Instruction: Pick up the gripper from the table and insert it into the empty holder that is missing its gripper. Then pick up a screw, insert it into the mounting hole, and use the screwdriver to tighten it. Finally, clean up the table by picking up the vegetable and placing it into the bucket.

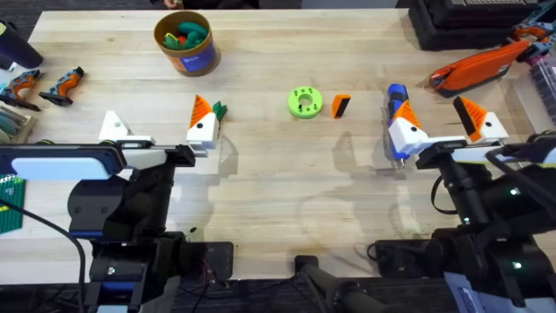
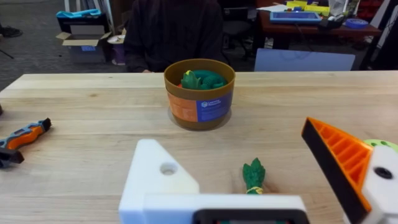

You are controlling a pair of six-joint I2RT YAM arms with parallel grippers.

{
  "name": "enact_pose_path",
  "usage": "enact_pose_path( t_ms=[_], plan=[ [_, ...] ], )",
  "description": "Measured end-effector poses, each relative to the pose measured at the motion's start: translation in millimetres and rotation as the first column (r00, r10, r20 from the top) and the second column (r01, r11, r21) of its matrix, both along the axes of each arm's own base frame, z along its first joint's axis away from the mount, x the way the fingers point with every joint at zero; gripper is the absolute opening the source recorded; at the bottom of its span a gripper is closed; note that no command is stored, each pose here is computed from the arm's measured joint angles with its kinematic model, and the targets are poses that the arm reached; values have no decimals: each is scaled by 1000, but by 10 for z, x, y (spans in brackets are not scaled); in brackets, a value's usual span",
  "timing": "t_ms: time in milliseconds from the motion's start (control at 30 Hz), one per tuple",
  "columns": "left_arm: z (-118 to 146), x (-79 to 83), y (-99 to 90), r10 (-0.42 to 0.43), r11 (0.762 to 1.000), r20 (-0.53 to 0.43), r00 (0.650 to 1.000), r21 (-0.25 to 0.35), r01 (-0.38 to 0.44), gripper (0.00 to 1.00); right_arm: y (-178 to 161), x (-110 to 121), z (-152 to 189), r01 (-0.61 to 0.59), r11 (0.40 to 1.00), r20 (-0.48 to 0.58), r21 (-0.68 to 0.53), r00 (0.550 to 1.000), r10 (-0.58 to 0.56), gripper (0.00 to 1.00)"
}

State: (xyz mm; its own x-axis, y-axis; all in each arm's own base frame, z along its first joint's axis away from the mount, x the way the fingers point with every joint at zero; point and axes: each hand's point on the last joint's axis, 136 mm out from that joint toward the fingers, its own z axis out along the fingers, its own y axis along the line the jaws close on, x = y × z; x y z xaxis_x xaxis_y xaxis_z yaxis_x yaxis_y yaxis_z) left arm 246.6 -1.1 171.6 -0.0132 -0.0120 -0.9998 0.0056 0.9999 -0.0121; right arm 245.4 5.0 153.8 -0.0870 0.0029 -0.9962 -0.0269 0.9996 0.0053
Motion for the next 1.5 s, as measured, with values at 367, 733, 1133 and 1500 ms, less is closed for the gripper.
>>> enact_pose_path(
  t_ms=[367,733,1133,1500],
  plan=[
    [12,0,0,0,1000,5,1000,0,0,985,1,2,23,0,1000,10,0,1000,0,991],
    [392,-100,-6,-3,1000,24,1000,0,3,985,7,-80,561,-4,1000,113,0,994,4,991],
    [1100,-102,2,1,1000,-289,957,-2,-2,985,12,-310,1559,-8,1000,-12,1,1000,8,990],
    [844,339,0,1,1000,-711,703,0,-1,985,15,-74,1168,-8,1000,-593,4,805,8,992]
  ],
)
